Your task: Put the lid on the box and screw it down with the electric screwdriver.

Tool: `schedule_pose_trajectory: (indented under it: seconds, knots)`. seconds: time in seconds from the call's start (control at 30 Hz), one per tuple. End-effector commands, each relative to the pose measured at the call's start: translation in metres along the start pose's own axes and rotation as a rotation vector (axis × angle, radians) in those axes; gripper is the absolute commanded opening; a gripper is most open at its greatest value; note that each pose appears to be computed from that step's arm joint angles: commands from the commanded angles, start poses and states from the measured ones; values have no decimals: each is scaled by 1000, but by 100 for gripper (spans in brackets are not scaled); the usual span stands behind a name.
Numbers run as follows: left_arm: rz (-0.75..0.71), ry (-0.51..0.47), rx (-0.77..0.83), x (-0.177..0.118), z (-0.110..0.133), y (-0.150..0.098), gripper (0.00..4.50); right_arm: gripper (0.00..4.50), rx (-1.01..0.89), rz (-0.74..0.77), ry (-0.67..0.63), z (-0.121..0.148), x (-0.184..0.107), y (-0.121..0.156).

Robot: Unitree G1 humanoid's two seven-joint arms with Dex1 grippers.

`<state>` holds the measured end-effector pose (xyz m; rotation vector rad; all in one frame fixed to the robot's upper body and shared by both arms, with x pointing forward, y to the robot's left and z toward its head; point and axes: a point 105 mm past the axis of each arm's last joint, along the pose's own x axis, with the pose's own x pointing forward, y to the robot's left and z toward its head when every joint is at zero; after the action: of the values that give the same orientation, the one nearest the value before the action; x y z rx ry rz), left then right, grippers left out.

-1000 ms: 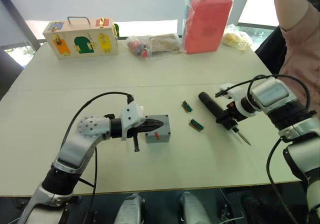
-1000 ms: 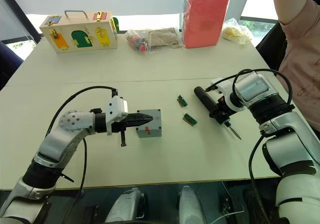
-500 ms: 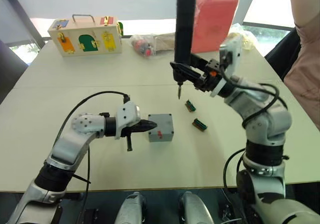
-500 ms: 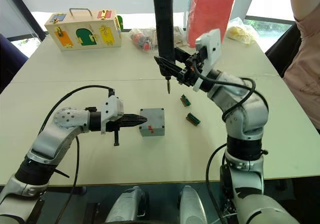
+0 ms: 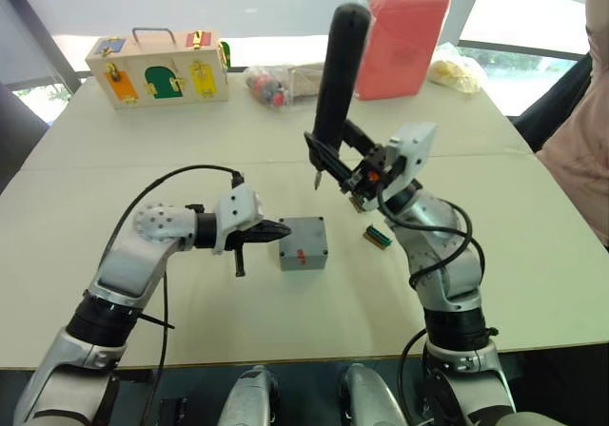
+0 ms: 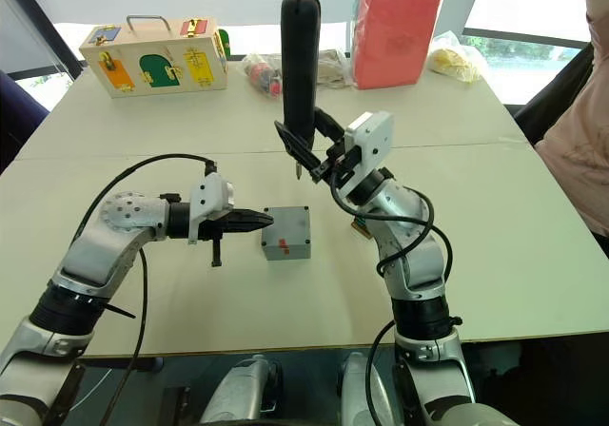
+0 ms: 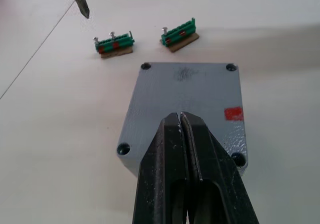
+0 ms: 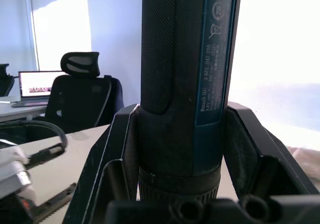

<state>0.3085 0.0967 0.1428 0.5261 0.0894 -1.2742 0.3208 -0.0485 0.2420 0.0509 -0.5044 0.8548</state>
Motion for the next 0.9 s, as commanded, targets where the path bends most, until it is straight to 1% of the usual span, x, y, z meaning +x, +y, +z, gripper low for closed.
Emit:
schedule_pose_trajectory:
  seconds: [0.03,0.23,0.5,0.9]
  knots:
    - [-12,14,40,2,-2,1,0,182,-31,21,-75,20,5,8]
    - [-38,-11,13,11,-7,-2,0,182,-20,13,-13,8,-3,7]
    - [-52,-18,18,17,-6,-1,0,182,-16,-3,4,6,-9,5]
    - [-57,-4,18,17,-10,1,0,182,-14,-1,22,3,-13,5]
